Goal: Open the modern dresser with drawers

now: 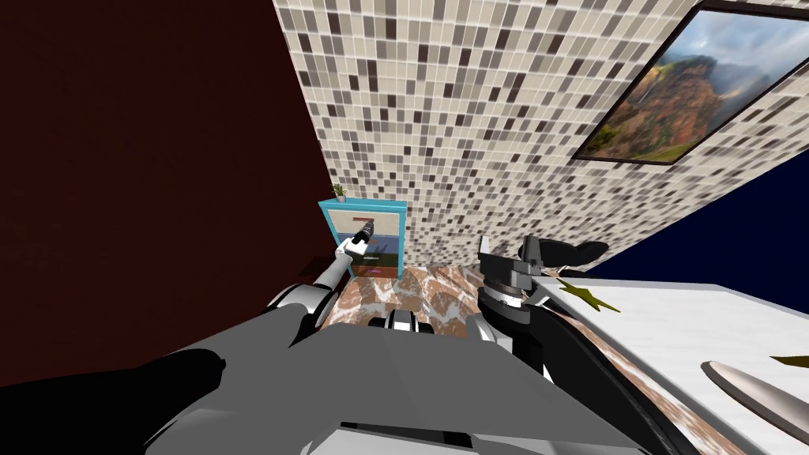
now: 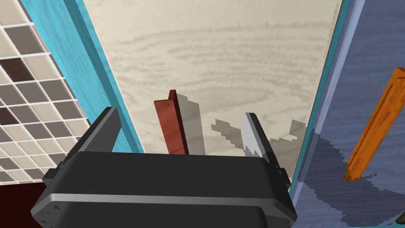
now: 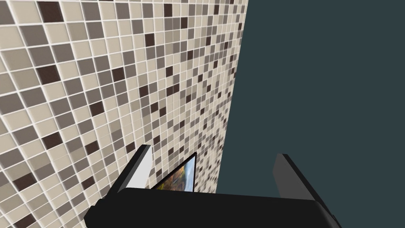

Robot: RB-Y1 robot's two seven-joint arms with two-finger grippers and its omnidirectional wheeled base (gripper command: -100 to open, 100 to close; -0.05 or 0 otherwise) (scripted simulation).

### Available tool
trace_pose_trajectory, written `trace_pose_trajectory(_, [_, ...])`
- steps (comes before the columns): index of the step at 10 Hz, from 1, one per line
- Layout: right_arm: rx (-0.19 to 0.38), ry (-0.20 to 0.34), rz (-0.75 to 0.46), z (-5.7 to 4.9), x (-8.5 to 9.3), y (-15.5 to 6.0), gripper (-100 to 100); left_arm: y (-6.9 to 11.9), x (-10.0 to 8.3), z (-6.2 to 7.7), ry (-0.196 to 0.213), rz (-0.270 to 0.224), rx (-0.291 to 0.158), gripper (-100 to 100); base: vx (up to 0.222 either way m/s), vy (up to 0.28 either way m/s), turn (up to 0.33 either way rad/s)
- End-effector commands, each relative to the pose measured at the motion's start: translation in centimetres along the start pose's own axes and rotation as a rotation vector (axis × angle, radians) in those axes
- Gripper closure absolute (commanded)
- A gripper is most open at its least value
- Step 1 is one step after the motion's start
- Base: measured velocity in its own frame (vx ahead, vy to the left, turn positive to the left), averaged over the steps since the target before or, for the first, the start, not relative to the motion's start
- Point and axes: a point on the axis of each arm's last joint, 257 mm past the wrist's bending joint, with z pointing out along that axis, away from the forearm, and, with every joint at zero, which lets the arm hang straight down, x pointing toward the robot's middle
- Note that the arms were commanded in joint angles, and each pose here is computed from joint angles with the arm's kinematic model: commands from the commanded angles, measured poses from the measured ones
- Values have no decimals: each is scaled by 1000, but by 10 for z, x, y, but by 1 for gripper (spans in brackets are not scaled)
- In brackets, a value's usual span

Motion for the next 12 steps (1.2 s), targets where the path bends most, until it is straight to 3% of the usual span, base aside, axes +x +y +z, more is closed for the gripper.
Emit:
trace_pose_trajectory(1, [0,0,0,0,0,0,0,0,-25,12,-39,15,-51,-100,7,15,-70])
trace_pose_trajectory(2, [0,0,0,0,0,0,0,0,-25,12,-39,15,-51,-100,5,11,-15])
trace_pose_trajectory(3, [0,0,0,0,0,0,0,-3,-42,19,-67,27,-76,-100,5,10,-84])
trace_pose_trajectory(5, [0,0,0,0,0,0,0,-6,-56,23,-88,35,-91,-100,5,12,-62])
trace_pose_trajectory(8, [0,0,0,0,0,0,0,-6,-55,21,-85,32,-87,-100,50,13,-13])
trace_pose_trajectory(9, [0,0,0,0,0,0,0,-7,-55,21,-85,32,-87,100,8,2,1])
trace_pose_trajectory(12, [0,0,0,0,0,0,0,-12,-51,23,-80,32,-83,100,-129,-24,22])
